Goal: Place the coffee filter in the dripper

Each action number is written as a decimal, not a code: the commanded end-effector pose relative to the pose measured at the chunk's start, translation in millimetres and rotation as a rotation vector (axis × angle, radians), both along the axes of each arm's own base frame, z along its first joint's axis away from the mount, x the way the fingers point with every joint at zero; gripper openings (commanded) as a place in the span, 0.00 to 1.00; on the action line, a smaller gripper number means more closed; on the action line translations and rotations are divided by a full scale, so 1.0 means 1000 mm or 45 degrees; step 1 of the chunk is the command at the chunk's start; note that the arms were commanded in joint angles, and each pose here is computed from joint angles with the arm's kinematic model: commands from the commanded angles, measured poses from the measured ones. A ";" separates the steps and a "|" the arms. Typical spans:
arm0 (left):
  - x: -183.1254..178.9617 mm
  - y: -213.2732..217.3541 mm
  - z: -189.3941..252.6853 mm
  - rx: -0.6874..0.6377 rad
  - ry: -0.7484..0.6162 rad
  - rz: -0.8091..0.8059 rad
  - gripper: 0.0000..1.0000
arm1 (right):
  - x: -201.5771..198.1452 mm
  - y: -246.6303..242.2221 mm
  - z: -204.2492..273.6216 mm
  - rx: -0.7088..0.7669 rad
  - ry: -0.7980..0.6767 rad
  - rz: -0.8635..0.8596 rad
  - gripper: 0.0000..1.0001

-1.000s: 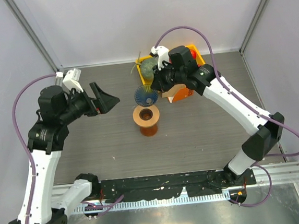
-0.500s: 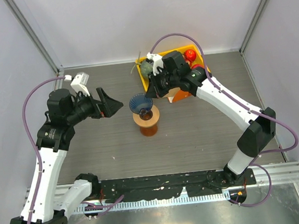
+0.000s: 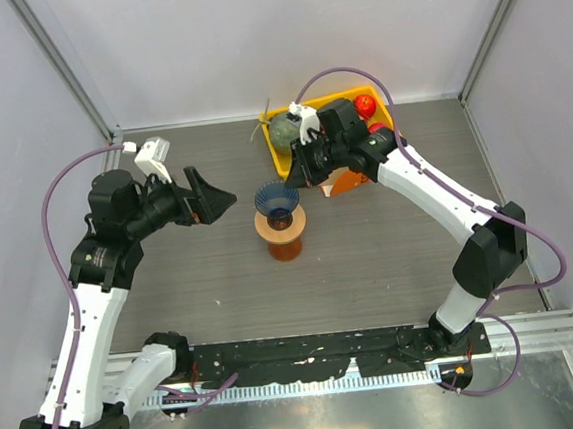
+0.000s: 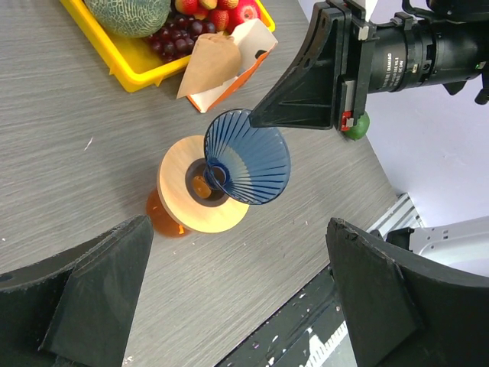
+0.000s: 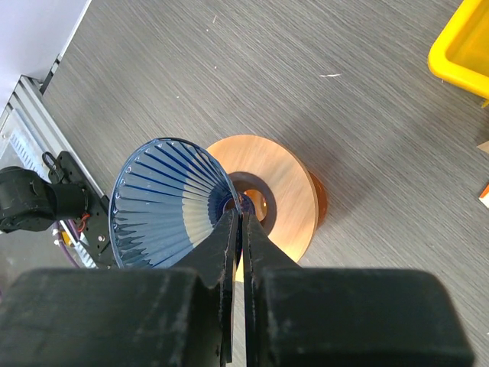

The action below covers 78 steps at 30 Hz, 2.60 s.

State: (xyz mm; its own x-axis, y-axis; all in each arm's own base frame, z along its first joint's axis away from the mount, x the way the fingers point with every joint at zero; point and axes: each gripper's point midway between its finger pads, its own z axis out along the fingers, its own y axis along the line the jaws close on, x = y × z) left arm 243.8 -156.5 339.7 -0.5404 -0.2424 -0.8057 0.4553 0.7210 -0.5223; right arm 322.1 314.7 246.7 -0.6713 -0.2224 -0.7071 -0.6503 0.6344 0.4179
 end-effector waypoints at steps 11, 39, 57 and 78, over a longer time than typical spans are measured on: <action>0.004 -0.001 0.003 0.010 -0.061 -0.024 0.99 | 0.009 0.010 -0.008 0.046 0.007 0.035 0.05; 0.028 -0.020 -0.042 0.087 0.089 -0.200 0.82 | -0.003 -0.005 -0.005 0.082 0.040 0.108 0.46; 0.063 -0.055 -0.086 0.186 0.259 -0.238 0.50 | -0.010 -0.008 -0.016 0.054 0.099 0.119 0.34; 0.066 -0.069 -0.114 0.228 0.354 -0.259 0.31 | -0.017 -0.011 -0.016 0.051 0.119 0.131 0.24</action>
State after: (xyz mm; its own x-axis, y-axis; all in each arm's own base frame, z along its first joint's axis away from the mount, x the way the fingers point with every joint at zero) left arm 299.0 -220.8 211.6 -0.8022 0.0303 -0.5963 0.4238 0.7324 -0.5329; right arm 309.5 303.1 206.6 -0.7470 -0.2805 -0.6028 -0.6325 0.5793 0.5142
